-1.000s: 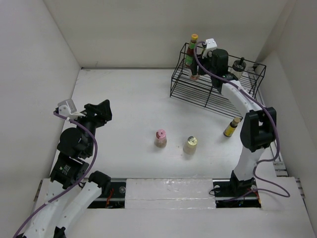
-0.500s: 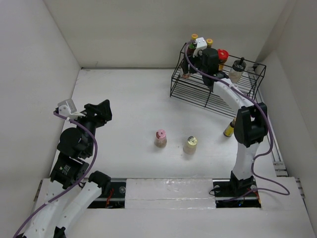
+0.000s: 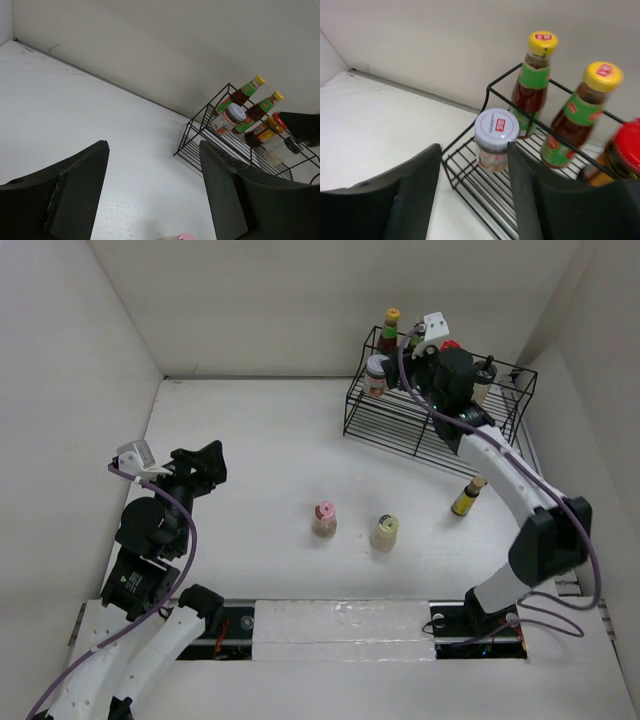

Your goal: Organize the condiment bottles

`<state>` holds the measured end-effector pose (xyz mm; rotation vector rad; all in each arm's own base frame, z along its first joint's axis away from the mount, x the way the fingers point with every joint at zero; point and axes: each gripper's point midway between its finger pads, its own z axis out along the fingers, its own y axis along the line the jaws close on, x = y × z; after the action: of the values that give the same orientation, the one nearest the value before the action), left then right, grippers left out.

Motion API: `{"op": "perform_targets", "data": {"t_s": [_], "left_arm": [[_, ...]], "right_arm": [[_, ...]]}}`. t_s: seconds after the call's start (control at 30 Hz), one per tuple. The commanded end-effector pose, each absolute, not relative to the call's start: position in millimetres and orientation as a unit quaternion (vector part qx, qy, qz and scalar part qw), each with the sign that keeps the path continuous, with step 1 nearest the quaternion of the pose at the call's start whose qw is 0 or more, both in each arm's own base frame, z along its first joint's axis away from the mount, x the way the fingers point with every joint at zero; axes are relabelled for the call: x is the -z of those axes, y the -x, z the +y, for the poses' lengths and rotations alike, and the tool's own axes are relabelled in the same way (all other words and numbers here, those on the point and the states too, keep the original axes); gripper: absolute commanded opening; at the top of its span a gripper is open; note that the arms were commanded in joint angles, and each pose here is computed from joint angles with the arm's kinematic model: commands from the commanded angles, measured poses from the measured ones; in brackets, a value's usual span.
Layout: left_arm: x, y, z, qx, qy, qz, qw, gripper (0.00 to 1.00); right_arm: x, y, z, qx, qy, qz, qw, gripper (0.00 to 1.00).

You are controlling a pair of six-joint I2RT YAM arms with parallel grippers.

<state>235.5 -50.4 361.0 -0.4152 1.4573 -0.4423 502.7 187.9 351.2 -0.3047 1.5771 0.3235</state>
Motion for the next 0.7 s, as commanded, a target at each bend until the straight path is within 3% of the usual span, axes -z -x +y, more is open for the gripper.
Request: {"op": "perform_targets", "data": {"t_s": [0.0,0.03,0.07,0.13,0.23,0.27,0.33,0.47,0.67], "left_arm": [[-367.6,-238.0,-53.4,0.207,0.183,0.645,0.712,0.69],[-365.2,-240.4,-54.6,0.205,0.182,0.649,0.710,0.69],[-365.3,-240.3,-56.2,0.208,0.179,0.650,0.709,0.69],[-365.3,-240.0,-57.8,0.211,0.176,0.650,0.708,0.69],[-363.3,-242.1,-58.8,0.209,0.175,0.654,0.706,0.70],[-363.3,-242.1,-58.9,0.209,0.175,0.654,0.706,0.70],[-363.3,-241.8,-61.0,0.213,0.171,0.655,0.705,0.71],[-363.4,-241.5,-62.6,0.216,0.167,0.655,0.704,0.72],[-367.8,-239.1,-63.7,0.224,0.164,0.650,0.708,0.72]], "right_arm": [[-352.8,-453.9,174.3,-0.133,0.103,0.686,0.708,0.30],[-371.2,-443.9,176.4,-0.142,0.097,0.671,0.722,0.19],[-345.1,-428.9,169.0,-0.140,0.092,0.686,0.708,0.13],[-318.5,-407.3,177.6,-0.151,0.086,0.706,0.687,0.10],[-263.1,-370.7,146.8,-0.073,0.035,0.767,0.637,0.31],[-242.1,-353.9,142.3,-0.050,0.031,0.783,0.619,0.50],[-233.8,-324.6,111.1,-0.016,-0.010,0.798,0.603,0.62],[-225.2,-284.5,55.2,0.045,-0.082,0.800,0.593,0.75],[-213.2,-273.3,2.4,0.107,-0.150,0.802,0.568,0.77]]}}
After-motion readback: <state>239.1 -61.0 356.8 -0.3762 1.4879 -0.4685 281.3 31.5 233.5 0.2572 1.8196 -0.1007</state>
